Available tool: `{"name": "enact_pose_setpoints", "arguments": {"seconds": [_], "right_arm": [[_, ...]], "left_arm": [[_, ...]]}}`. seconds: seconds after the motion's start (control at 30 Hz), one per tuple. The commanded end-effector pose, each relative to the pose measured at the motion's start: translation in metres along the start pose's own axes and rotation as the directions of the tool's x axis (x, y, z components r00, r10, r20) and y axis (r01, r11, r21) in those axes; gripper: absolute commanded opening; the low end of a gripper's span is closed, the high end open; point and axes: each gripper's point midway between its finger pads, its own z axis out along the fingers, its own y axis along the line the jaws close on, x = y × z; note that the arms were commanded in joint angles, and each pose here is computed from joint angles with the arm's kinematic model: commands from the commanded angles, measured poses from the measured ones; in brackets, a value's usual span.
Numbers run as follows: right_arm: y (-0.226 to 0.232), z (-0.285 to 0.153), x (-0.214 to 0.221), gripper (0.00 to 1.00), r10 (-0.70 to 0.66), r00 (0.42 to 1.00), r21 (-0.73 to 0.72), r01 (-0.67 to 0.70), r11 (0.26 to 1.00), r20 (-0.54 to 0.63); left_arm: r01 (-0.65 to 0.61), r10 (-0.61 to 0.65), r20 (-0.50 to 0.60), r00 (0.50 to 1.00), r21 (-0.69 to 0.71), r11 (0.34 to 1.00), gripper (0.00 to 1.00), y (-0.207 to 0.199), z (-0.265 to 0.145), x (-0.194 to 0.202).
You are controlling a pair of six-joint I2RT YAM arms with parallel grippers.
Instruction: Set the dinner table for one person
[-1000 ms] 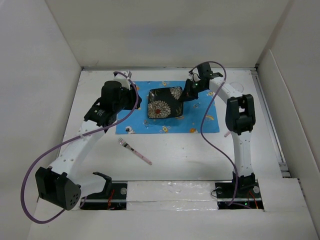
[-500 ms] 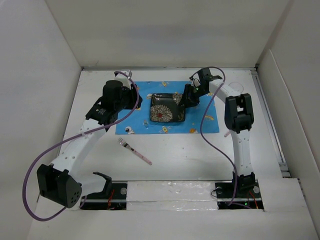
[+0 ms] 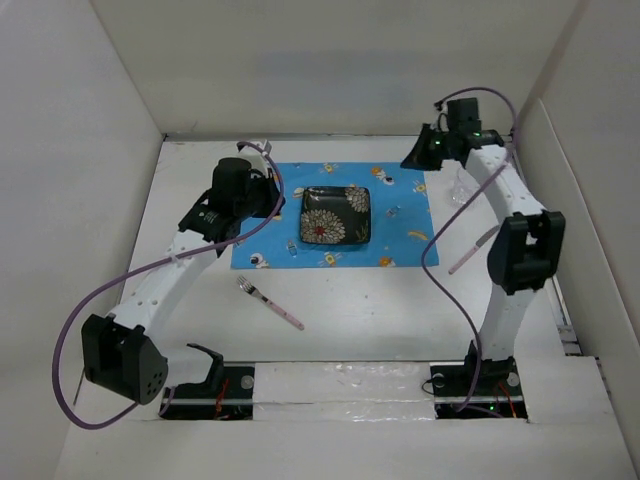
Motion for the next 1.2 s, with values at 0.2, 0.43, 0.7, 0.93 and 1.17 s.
{"name": "enact_pose_setpoints", "arguments": {"seconds": [0.2,0.43,0.7,0.93,1.17], "right_arm": [[-0.154,-0.156,-0.099,0.29,0.166,0.738,0.295,-0.452,0.842,0.655],[-0.230,-0.142,-0.090,0.46,0.223,0.778,0.435,-0.535,0.724,0.587],[-0.246,-0.117,-0.086,0.42,0.254,0.810,0.462,-0.525,0.715,0.529],[-0.261,-0.092,-0.069,0.27,0.271,0.835,0.520,-0.518,0.679,0.478],[-0.263,-0.078,-0.060,0.15,0.286,0.850,0.526,-0.504,0.685,0.442]], "left_arm": [[-0.035,0.034,0.020,0.999,0.084,0.996,0.15,-0.017,-0.004,-0.013],[-0.045,0.045,0.006,0.999,0.095,0.994,0.31,-0.019,-0.005,-0.004],[-0.044,0.044,0.003,0.999,0.088,0.995,0.31,-0.017,-0.005,-0.002],[-0.045,0.045,0.002,0.999,0.072,0.996,0.31,-0.014,-0.005,0.000],[-0.048,0.048,0.005,0.999,0.066,0.997,0.31,-0.013,-0.003,-0.001]]}}
